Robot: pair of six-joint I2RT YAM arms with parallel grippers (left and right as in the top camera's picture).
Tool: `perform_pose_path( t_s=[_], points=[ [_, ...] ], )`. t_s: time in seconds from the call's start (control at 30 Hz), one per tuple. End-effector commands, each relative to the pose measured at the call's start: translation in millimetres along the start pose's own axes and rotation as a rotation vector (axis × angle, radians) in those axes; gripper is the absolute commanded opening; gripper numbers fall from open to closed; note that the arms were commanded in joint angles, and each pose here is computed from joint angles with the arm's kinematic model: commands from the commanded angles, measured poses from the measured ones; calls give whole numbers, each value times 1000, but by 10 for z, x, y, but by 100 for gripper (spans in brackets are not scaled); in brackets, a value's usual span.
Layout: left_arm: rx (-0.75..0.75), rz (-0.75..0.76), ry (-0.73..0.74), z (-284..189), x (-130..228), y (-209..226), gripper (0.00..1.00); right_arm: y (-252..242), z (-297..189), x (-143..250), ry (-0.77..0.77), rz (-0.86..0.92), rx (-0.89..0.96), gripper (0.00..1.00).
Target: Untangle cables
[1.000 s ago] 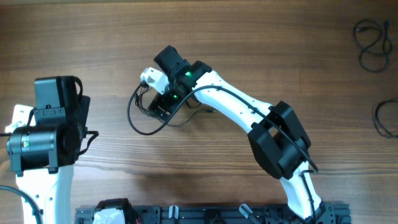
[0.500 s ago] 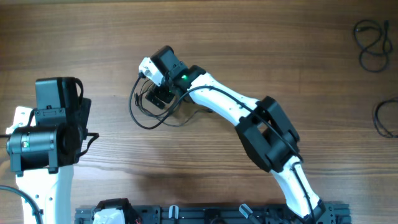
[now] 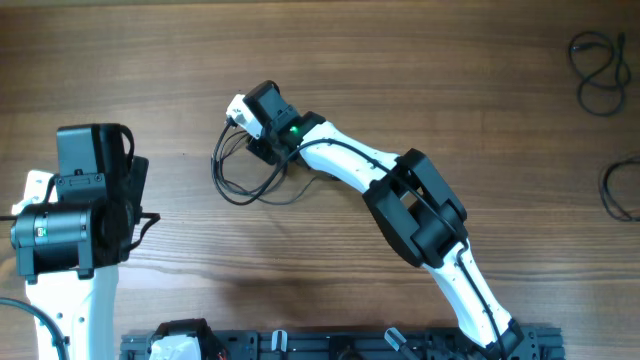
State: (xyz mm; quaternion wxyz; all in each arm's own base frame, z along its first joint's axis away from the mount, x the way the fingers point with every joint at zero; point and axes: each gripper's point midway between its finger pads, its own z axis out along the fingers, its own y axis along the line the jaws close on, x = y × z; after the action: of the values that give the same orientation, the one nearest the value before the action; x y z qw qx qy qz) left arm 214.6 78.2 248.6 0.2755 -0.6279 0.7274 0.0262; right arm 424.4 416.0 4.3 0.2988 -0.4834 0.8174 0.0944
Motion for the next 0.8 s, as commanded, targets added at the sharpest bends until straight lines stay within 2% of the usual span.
perform_pose_path(
  t_s=[0.0,0.13,0.17,0.27,0.4,0.57,0.77],
  points=[
    [1,-20,3,3,-3,-6,100,-49,184,277,63,22,5,4],
    [4,-24,3,3,-5,-14,100,-174,176,318,67,50,21,4],
    [7,-25,8,3,3,-19,100,-262,170,353,77,88,49,5],
    [16,-27,14,3,11,-41,100,-714,83,623,146,346,234,4],
    [42,-33,42,0,54,-100,100,-996,-29,917,224,420,281,4],
    [33,-27,60,31,89,-114,100,-1559,-445,1166,241,681,370,4],
    [6,-12,132,120,225,-150,100,-2332,-920,1540,208,892,478,4]
  ],
)
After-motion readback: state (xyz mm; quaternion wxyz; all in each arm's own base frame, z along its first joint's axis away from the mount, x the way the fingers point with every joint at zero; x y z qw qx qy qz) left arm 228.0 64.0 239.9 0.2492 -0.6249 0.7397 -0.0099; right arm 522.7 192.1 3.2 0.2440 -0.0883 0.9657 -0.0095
